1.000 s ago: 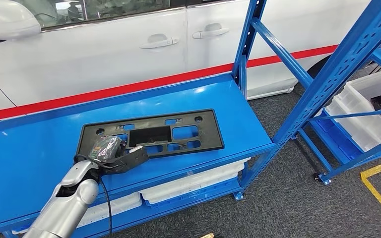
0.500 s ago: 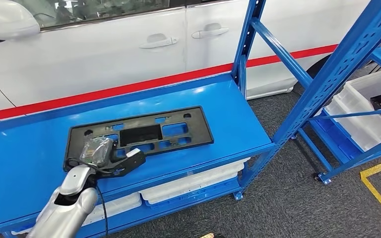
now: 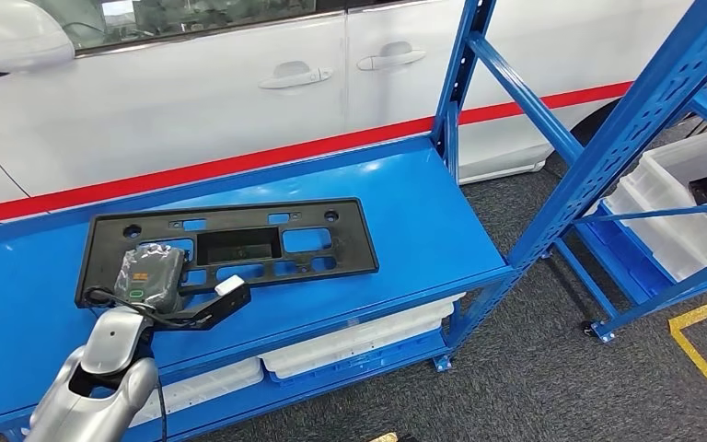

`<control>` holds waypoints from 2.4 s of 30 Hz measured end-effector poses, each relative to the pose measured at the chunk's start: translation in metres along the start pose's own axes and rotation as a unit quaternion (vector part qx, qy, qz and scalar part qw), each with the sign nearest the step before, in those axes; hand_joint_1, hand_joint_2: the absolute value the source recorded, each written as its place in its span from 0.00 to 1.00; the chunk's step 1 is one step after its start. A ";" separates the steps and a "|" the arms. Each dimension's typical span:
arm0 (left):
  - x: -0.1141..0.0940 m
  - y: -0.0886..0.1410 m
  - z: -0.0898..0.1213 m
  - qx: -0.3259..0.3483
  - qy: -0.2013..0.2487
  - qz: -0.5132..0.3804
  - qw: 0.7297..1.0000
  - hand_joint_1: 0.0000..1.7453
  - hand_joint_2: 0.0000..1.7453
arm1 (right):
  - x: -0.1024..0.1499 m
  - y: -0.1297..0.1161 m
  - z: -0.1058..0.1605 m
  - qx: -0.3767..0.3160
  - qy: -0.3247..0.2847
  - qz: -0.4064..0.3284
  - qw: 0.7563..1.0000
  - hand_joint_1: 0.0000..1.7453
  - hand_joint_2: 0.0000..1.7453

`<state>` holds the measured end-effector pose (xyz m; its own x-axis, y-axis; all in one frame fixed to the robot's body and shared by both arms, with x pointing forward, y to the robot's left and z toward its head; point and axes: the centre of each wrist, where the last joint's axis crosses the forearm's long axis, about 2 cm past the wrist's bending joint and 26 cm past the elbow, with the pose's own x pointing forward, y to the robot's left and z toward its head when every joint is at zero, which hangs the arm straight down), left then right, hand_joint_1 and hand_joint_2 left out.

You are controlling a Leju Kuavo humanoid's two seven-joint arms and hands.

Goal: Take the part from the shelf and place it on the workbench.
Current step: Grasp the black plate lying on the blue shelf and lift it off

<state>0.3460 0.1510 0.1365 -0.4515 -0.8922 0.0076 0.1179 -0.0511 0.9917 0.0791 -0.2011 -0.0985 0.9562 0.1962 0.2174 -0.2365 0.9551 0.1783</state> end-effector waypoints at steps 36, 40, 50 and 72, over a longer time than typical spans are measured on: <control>-0.007 0.021 0.009 0.092 0.041 -0.030 0.994 1.00 1.00 | 0.001 0.001 0.000 -0.003 -0.006 -0.008 1.000 0.00 0.00; -0.006 0.016 0.012 0.090 0.043 -0.027 0.995 1.00 1.00 | 0.001 0.001 0.000 -0.004 -0.006 -0.008 1.000 0.00 0.00; -0.006 0.017 0.013 0.098 0.048 -0.027 0.994 1.00 1.00 | 0.002 0.001 0.000 -0.005 -0.007 -0.008 1.000 0.00 0.00; -0.022 -0.032 0.124 0.107 0.077 -0.065 0.989 1.00 1.00 | -0.010 0.006 0.000 -0.011 -0.009 0.013 1.000 0.00 0.00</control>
<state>0.2427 0.2276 0.1205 -0.3077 -0.9432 -0.1248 -0.1291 -0.0886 0.9877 0.0686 -0.1970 -0.0996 0.9465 0.2166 0.2391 -0.2569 0.9544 0.1522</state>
